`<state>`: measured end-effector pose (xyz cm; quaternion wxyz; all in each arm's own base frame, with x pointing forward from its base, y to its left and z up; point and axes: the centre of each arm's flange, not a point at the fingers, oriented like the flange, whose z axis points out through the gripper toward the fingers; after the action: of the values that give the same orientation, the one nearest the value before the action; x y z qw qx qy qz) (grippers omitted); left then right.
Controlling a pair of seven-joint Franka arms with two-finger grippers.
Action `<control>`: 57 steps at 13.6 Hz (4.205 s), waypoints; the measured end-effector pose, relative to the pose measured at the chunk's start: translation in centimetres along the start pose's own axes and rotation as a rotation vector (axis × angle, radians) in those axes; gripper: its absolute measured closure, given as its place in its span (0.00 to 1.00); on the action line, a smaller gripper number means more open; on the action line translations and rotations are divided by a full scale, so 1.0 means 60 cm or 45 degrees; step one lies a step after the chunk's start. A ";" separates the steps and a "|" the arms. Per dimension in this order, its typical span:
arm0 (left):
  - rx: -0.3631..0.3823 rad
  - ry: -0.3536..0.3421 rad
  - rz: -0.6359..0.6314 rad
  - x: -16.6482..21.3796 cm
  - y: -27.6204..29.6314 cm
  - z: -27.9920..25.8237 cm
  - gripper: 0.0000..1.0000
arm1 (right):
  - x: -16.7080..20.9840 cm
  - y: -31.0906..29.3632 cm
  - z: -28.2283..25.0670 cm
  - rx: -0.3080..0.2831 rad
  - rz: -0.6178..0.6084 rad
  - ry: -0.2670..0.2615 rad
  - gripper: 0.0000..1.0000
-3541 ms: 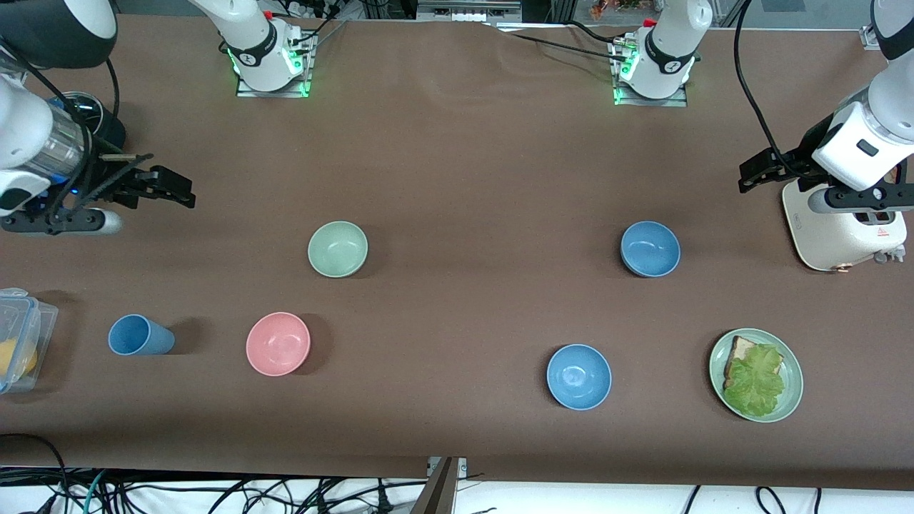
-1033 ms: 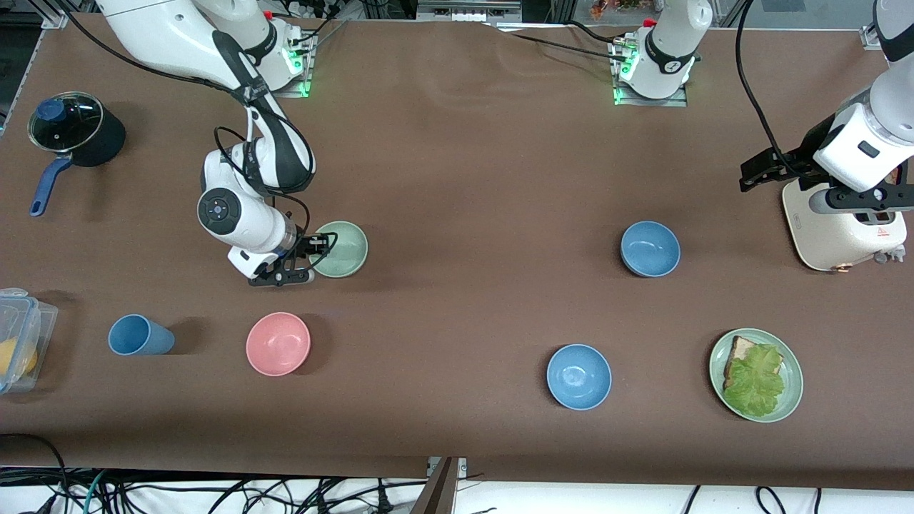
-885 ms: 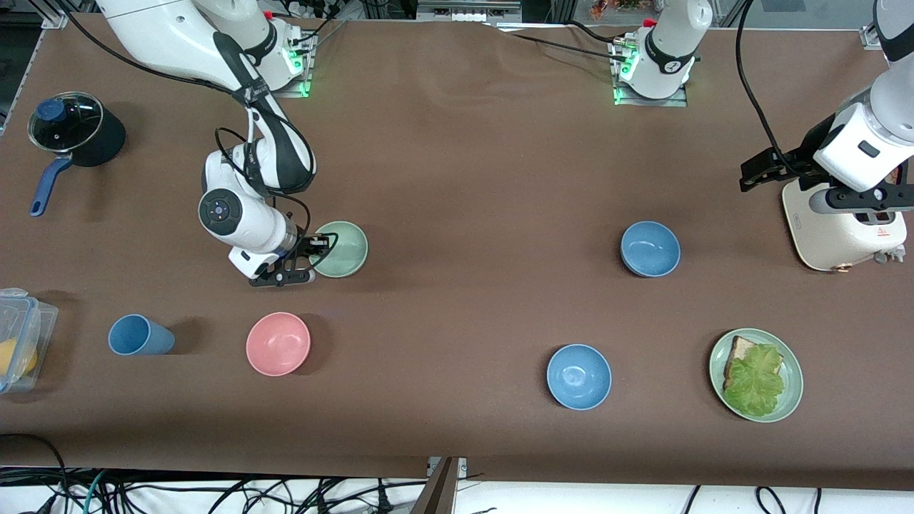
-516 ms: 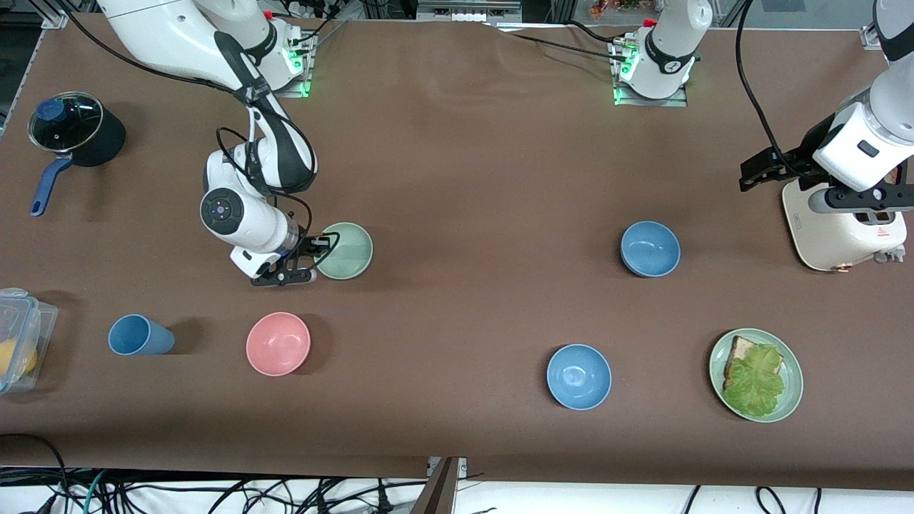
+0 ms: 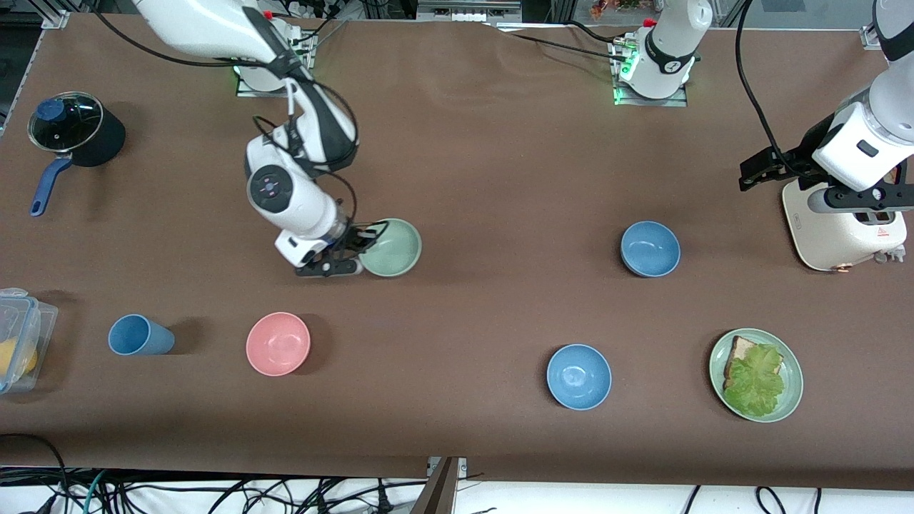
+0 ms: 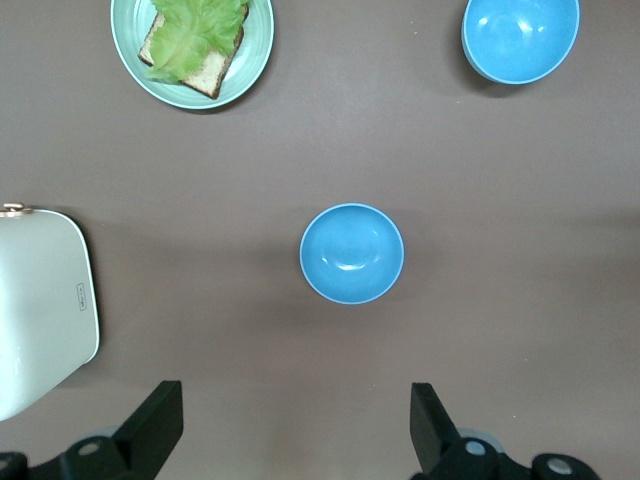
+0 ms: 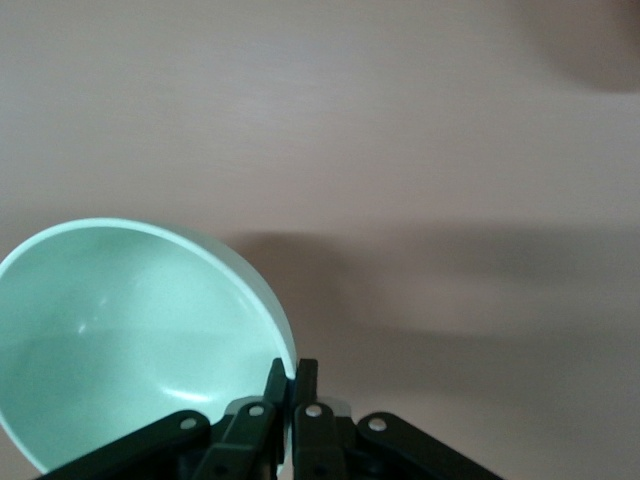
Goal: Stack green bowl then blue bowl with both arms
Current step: 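Grasp the green bowl rim and slide it toward the table middle, then release the green bowl while the left gripper reaches the blue bowl, then grasp the blue bowl rim with the left gripper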
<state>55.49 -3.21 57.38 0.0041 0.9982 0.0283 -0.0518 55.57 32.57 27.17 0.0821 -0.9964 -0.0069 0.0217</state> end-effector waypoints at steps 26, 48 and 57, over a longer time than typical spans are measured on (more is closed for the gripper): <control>-0.041 -0.219 0.136 0.094 -0.075 0.180 0.00 | 0.117 -0.068 -0.171 -0.075 0.190 0.146 0.00; -0.039 0.057 0.328 0.056 -0.039 0.621 0.90 | -0.007 0.347 -0.567 -0.092 0.140 -0.001 0.00; -0.127 0.006 0.420 0.112 0.094 0.432 0.94 | -0.003 0.352 -0.601 -0.101 0.141 0.058 0.00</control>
<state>59.83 -8.75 30.90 0.0621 0.9880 -0.1335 -0.0467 57.20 5.83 59.23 0.0413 -0.9979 0.0493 0.0034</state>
